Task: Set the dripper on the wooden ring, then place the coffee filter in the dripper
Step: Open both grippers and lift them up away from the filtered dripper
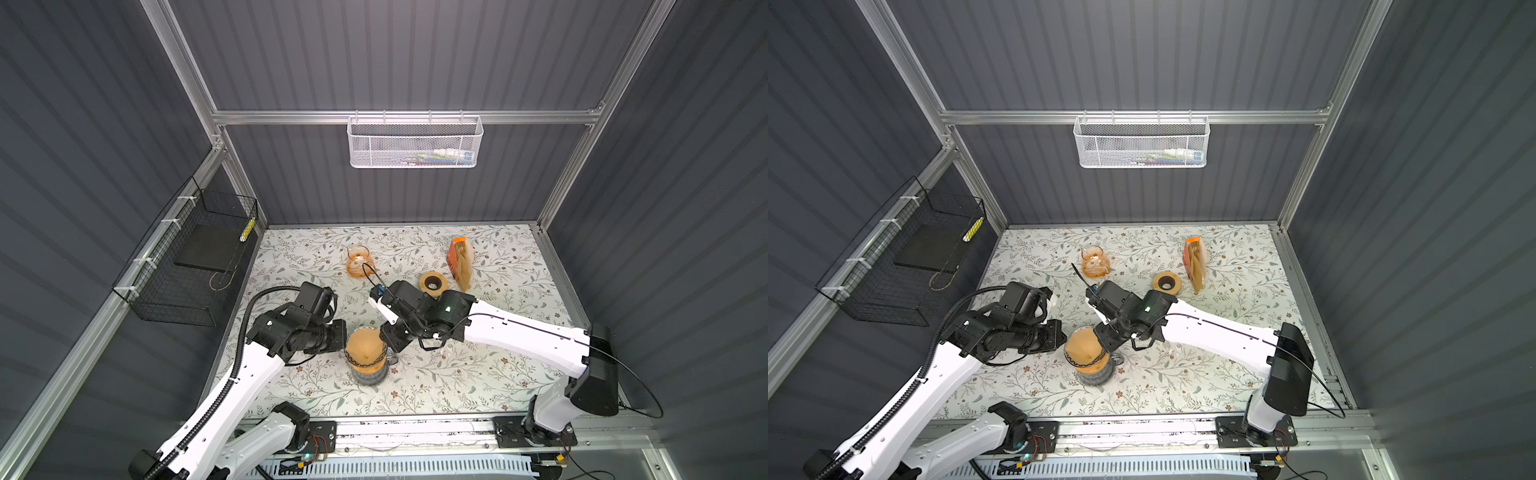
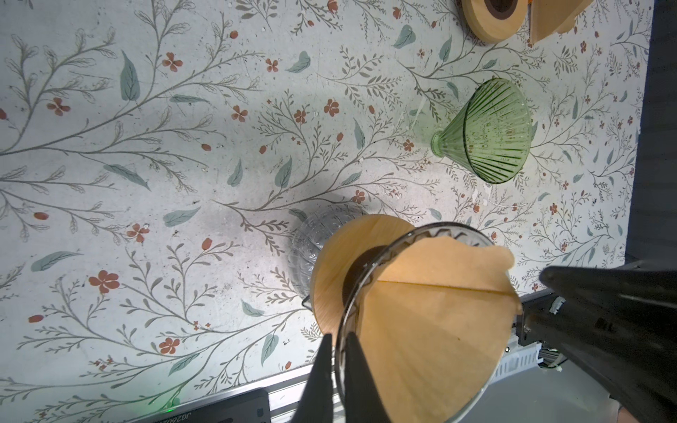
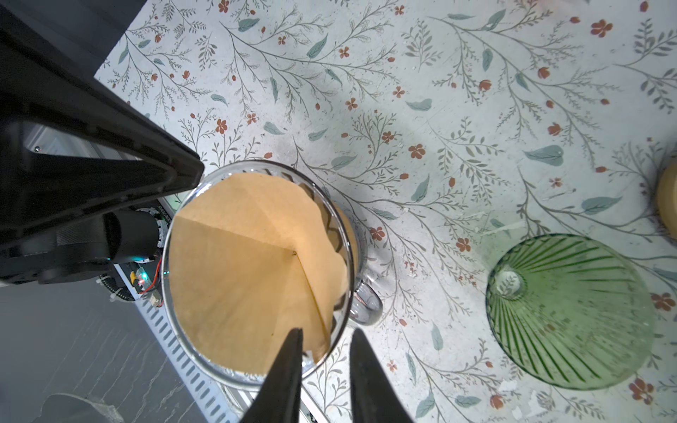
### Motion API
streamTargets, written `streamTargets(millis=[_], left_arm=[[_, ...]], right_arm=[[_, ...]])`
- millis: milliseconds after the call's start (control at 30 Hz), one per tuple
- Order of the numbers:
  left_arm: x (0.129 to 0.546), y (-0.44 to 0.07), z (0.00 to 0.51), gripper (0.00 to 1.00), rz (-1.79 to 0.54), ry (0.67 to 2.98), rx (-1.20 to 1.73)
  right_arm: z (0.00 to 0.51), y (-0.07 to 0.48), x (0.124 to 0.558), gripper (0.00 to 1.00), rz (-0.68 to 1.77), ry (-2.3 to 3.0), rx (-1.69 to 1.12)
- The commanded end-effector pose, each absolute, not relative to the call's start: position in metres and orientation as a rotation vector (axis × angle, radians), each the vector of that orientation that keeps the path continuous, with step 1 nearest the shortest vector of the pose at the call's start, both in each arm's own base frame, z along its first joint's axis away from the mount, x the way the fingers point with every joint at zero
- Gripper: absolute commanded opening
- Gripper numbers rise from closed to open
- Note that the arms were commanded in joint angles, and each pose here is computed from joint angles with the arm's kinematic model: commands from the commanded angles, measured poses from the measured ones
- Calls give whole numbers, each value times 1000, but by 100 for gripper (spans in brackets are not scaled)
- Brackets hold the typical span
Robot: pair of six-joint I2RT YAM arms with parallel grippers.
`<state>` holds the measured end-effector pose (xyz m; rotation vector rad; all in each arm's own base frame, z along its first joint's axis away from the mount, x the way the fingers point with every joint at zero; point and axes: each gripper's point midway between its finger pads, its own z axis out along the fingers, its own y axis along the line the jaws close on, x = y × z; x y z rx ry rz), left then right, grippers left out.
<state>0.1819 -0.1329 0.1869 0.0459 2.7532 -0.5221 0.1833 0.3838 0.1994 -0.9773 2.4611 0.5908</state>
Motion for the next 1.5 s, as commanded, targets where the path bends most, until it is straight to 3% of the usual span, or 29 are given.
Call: streamTargets(millis=[0, 200, 500, 800, 1133, 1467], left_arm=[[188, -130, 202, 10, -501, 2700, 35], [216, -117, 232, 12, -402, 2551, -62], [275, -152, 254, 15, -491, 2400, -38], [323, -186, 263, 16, -560, 2341, 9], [336, -197, 248, 17, -686, 2312, -67], [343, -190, 236, 18, -900, 2309, -161]], right_arm=[[221, 383, 184, 26, 610, 2418, -955], [228, 387, 188, 24, 638, 2388, -939], [248, 387, 209, 23, 719, 2368, -840], [261, 352, 254, 26, 683, 2280, -741], [240, 323, 301, 29, 634, 2234, -742], [222, 331, 345, 35, 646, 2187, -754]])
